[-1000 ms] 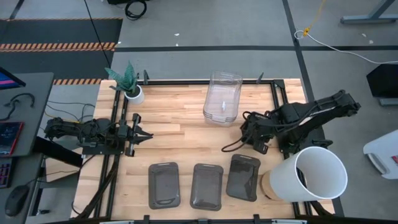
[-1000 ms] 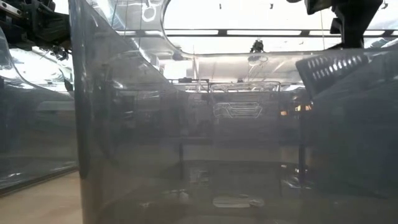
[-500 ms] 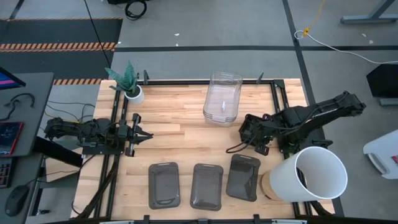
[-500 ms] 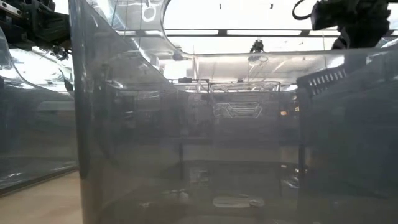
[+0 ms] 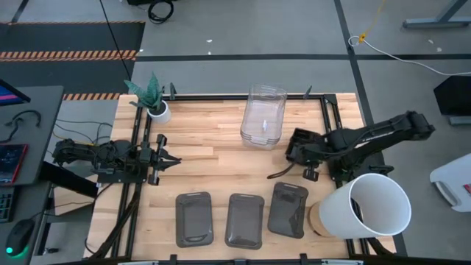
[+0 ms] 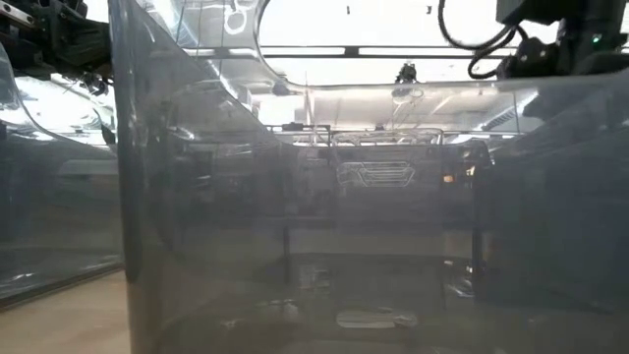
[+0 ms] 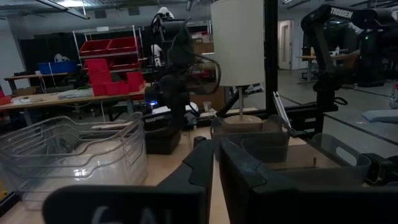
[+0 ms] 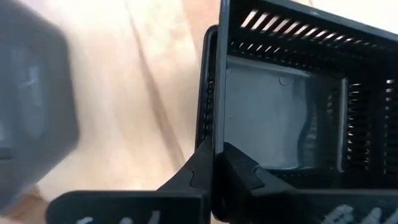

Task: Stack baskets by color
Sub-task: Stack the left black bin on top of the right black bin

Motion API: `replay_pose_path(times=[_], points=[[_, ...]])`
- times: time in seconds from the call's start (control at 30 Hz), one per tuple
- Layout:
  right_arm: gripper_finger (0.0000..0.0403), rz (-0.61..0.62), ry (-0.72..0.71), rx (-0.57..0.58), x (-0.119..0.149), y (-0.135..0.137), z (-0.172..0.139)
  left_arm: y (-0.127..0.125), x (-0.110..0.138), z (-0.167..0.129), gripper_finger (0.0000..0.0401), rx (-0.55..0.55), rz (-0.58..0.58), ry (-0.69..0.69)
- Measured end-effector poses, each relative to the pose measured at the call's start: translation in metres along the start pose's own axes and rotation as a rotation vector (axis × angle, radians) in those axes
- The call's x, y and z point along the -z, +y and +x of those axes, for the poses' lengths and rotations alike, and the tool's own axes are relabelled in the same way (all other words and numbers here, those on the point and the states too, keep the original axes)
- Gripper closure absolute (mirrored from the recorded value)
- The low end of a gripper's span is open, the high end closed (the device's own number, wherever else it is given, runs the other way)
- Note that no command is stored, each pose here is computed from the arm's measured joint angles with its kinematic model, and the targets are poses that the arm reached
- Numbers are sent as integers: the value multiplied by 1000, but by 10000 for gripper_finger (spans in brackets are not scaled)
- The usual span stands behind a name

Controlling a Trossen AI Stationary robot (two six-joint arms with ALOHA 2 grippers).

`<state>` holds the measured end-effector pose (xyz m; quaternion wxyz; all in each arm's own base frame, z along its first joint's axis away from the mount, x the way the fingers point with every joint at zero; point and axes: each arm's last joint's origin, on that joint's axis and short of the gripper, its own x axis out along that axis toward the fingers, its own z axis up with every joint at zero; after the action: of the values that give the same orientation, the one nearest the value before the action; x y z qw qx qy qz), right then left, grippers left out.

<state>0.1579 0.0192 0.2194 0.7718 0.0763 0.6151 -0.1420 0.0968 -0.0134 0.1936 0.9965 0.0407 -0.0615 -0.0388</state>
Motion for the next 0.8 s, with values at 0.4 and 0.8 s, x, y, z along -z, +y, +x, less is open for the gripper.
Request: replay_pose_path(times=[0.4, 0.8], points=[[290, 4, 134, 12, -9, -1, 19, 0, 0, 0, 373, 0, 0, 0], [242, 55, 43, -25, -41, -4, -18, 0, 0, 0, 370, 0, 0, 0]])
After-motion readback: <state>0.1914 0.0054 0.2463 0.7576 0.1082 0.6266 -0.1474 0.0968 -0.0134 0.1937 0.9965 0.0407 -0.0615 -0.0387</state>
